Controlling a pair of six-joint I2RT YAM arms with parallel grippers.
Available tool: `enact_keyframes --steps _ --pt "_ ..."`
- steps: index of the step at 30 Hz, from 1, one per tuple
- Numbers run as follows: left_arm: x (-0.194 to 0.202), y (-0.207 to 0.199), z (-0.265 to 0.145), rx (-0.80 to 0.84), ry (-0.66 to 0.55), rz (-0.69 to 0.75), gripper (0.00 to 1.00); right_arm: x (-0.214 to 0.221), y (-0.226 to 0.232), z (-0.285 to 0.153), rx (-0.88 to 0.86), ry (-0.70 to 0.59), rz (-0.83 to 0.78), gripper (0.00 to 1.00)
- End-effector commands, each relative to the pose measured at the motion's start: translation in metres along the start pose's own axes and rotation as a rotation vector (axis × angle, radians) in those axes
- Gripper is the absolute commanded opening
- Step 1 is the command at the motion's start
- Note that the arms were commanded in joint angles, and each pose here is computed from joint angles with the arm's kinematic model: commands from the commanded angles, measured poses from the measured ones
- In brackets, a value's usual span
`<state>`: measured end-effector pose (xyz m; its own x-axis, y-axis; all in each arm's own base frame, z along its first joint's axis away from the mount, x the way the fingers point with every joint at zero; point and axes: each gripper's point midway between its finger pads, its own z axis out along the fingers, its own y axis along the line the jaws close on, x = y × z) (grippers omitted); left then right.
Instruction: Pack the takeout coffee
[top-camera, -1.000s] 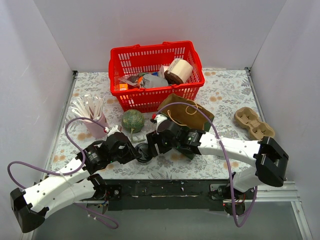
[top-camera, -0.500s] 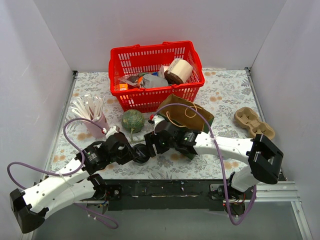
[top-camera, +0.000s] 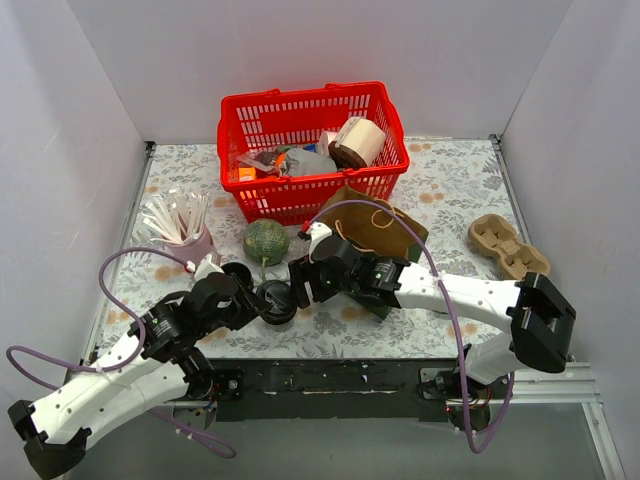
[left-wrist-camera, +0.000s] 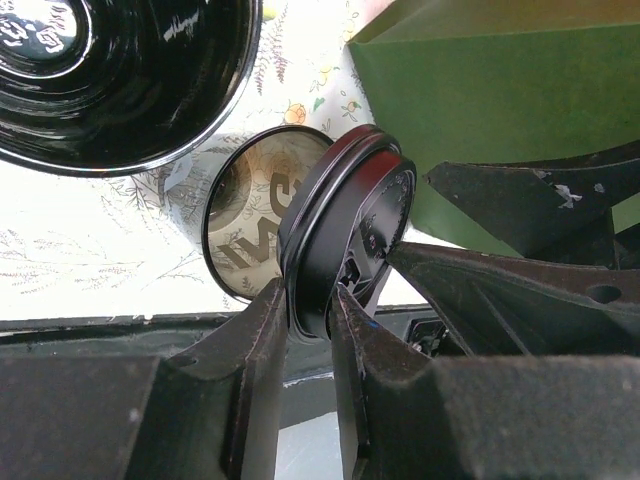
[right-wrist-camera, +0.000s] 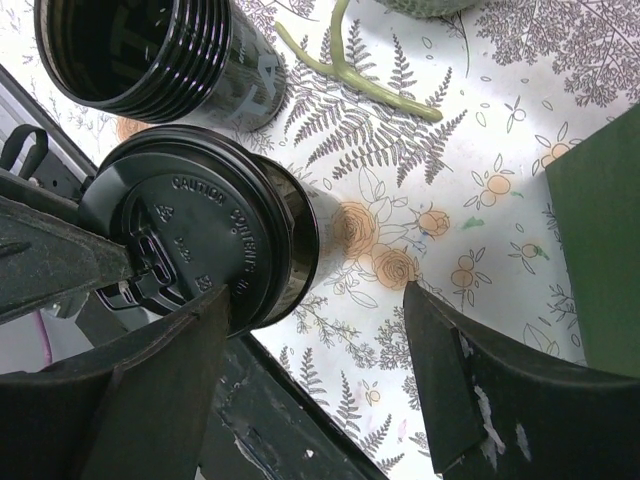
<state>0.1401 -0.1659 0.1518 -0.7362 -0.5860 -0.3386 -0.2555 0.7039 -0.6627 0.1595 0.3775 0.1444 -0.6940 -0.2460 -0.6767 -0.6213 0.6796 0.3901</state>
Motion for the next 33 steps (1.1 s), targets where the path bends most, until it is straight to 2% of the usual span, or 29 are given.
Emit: enact_keyframes --steps 1,12,21,22,33 --pt "-0.006 0.007 -0.001 -0.024 -0.037 -0.064 0.21 -0.026 0.015 -0.001 -0.033 -0.059 -0.019 0.77" --pt "0.000 0.028 0.006 -0.090 -0.037 -0.096 0.23 -0.014 0.015 0.020 -0.020 0.016 -0.055 0.78" --pt "0.010 0.031 0.011 -0.137 0.018 -0.077 0.38 -0.005 0.018 0.028 -0.037 0.069 -0.058 0.78" --pt "0.010 0.031 0.011 -0.138 0.020 -0.067 0.41 -0.004 0.018 0.029 -0.036 0.074 -0.058 0.78" --pt "0.011 0.029 0.013 -0.127 0.027 -0.049 0.47 0.011 0.013 0.029 -0.026 0.130 -0.044 0.73"
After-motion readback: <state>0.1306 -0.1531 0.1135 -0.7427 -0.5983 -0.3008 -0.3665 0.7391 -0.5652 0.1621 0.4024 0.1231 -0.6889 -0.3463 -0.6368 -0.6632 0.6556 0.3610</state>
